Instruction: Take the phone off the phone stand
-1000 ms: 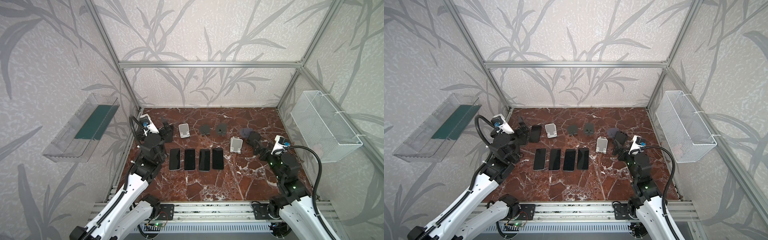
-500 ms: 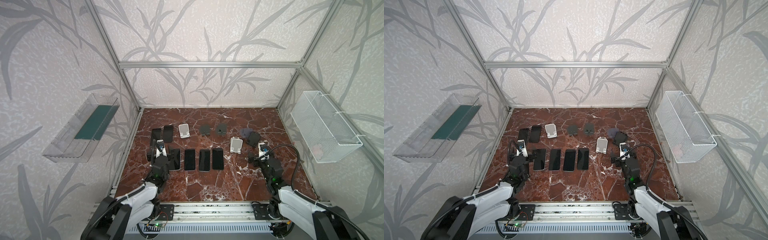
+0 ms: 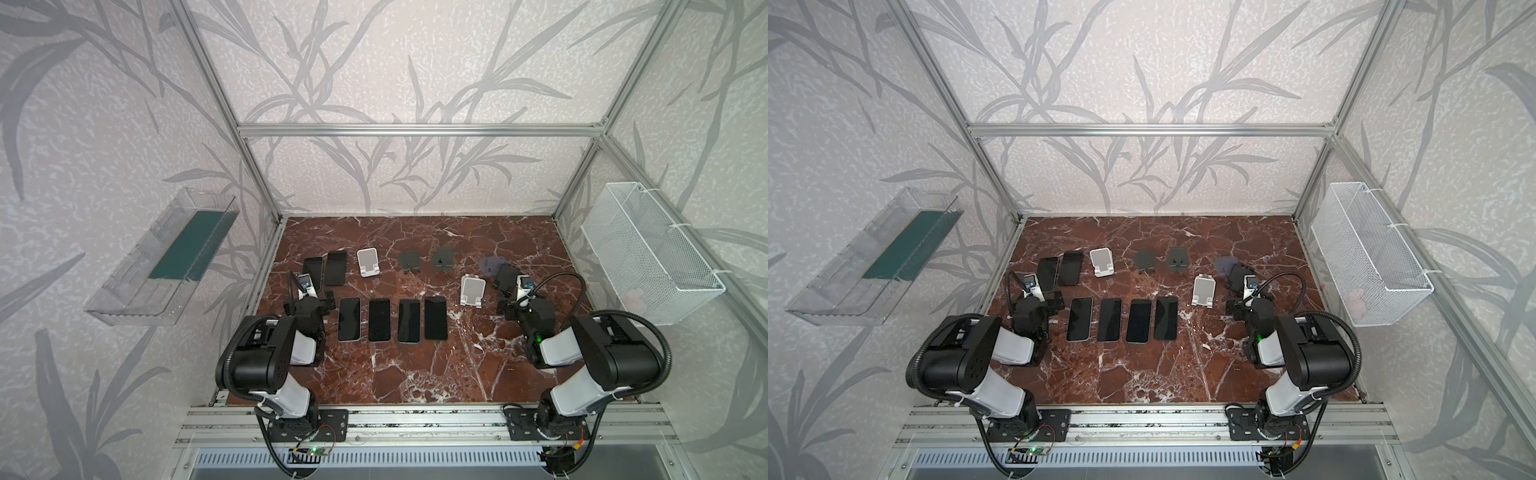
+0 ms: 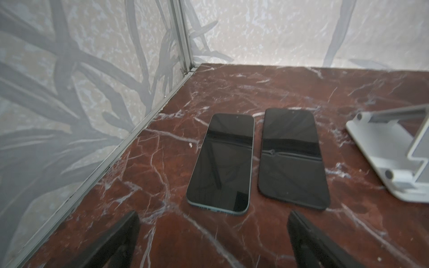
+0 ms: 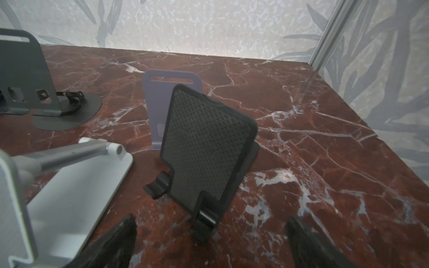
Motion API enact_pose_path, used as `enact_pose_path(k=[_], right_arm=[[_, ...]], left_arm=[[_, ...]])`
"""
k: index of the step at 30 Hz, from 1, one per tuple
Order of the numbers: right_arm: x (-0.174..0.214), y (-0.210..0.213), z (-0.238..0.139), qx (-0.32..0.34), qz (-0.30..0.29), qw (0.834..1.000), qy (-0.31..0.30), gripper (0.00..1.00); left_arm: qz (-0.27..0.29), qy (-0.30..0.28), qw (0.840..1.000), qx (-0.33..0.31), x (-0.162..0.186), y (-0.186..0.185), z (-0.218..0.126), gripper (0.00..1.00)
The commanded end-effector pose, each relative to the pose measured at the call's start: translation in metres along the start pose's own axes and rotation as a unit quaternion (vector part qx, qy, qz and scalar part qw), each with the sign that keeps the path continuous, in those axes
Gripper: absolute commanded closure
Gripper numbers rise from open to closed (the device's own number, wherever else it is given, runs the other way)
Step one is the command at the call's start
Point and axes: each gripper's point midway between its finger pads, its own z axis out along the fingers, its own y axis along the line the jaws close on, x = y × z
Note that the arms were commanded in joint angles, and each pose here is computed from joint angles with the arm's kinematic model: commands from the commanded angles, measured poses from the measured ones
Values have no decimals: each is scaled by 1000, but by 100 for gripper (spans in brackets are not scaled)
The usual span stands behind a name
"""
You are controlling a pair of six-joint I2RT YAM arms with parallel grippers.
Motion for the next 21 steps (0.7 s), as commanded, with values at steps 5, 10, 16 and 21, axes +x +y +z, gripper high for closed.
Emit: enact_pose_path(k=[5, 10, 16, 21], right_arm=[[-30, -1, 21, 9, 6, 1000, -8, 1], [-30, 3, 22, 9, -6, 1000, -5, 1], [-31, 5, 23, 4, -11, 1000, -3, 1], [-31, 12, 25, -11, -20, 1000, 0, 1]], left_arm=[[-26, 19, 999, 41, -17, -12, 18, 1], [-6, 17, 997, 71, -17, -23, 18, 1], [-6, 18, 997, 72, -17, -24, 19, 1], [-6, 19, 997, 72, -17, -24, 19, 1]])
